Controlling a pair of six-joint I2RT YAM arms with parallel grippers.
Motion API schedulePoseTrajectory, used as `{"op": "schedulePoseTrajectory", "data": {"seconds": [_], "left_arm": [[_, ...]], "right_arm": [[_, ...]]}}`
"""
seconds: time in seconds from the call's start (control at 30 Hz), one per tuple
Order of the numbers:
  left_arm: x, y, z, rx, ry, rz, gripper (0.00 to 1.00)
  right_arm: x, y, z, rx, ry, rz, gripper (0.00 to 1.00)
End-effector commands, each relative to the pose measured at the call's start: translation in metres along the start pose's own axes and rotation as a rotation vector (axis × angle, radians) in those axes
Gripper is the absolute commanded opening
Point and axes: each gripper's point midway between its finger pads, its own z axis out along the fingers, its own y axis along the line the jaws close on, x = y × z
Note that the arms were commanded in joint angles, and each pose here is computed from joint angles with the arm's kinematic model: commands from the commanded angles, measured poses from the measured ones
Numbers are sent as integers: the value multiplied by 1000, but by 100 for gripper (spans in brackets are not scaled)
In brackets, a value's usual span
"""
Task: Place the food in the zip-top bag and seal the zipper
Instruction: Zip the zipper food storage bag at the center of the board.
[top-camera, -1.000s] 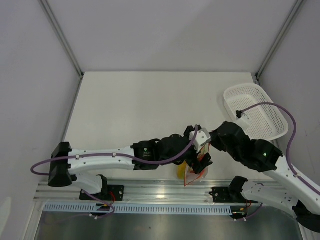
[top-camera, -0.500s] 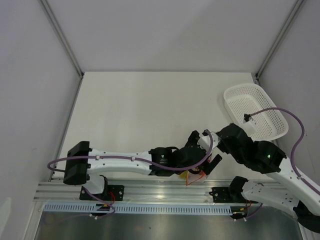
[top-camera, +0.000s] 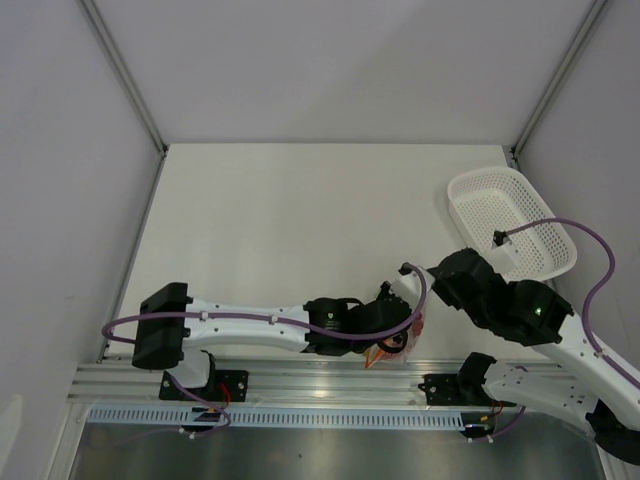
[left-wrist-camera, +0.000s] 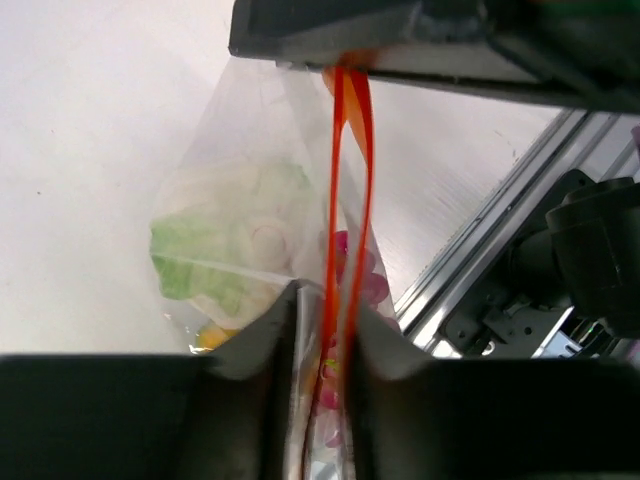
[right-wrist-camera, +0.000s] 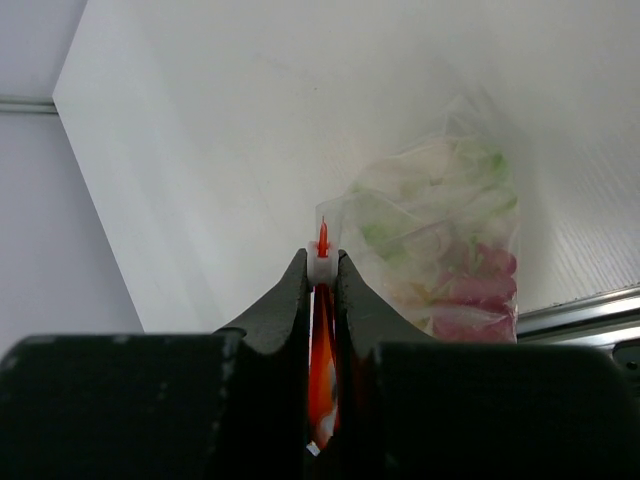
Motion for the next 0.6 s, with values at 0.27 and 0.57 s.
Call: {"op": "schedulePoseTrajectory", "data": {"seconds": [0.27, 0.57], "left_arm": [[-8, 4, -35, 147, 22, -76, 1], [-1, 17, -71, 383, 59, -133, 1]], "right_arm": [[-14, 29, -15, -171, -30, -186, 38], [-25, 28, -44, -336, -39, -425, 81]]}}
